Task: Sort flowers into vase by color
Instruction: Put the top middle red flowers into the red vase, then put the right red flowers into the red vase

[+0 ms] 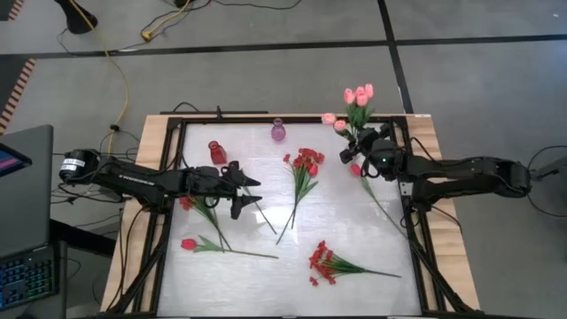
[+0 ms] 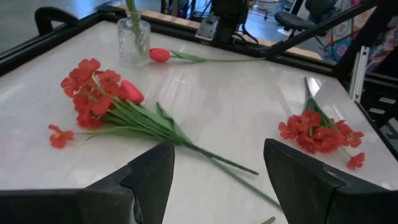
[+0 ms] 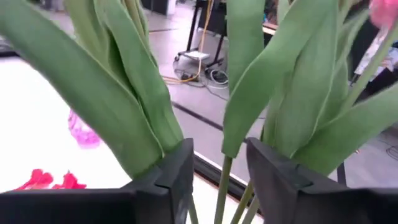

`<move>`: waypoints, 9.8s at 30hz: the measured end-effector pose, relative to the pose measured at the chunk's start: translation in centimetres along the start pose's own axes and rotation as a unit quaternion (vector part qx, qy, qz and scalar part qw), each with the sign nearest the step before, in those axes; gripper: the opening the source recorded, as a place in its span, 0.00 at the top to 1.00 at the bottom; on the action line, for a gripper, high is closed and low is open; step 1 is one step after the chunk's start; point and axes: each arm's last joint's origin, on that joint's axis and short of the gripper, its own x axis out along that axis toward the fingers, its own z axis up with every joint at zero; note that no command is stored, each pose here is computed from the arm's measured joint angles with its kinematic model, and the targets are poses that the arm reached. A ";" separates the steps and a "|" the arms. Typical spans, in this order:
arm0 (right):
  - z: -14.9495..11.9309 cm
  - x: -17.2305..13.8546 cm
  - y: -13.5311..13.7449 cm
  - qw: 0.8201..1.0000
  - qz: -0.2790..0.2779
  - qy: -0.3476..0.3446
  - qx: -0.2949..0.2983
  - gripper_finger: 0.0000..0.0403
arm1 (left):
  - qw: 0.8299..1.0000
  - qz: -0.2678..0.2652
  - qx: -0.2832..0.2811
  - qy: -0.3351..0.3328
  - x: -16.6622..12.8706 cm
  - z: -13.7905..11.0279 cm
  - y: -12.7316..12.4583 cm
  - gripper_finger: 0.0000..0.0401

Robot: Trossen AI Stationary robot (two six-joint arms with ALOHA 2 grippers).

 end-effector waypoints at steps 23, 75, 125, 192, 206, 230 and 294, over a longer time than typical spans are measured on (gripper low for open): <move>5.9 -5.1 -1.9 0.960 0.189 0.203 0.025 0.41 | 0.996 0.009 -0.011 0.085 -0.2 0.9 -0.3 0.41; 2.8 -13.5 4.7 0.854 0.432 0.273 -0.095 0.41 | 0.930 0.221 -0.248 0.155 19.3 -2.2 1.1 0.42; 3.1 -13.5 4.8 0.893 0.376 0.242 -0.049 0.41 | 0.937 0.335 -0.042 -0.092 -1.5 8.1 0.7 1.00; 2.5 -9.8 8.2 0.922 0.308 0.234 -0.035 0.41 | 0.867 0.387 0.051 -0.311 -10.0 -2.6 12.4 1.00; 2.5 -9.8 8.3 0.921 0.308 0.234 -0.035 0.41 | 0.898 0.382 0.035 -0.216 -9.1 -4.3 12.8 1.00; 2.5 -9.8 8.3 0.921 0.309 0.234 -0.035 0.41 | 0.901 0.386 0.035 -0.194 -9.0 -4.6 12.9 0.63; 3.0 -11.3 11.4 0.864 0.443 0.236 0.027 0.41 | 0.974 0.096 -0.045 0.201 -9.4 1.3 -0.7 0.49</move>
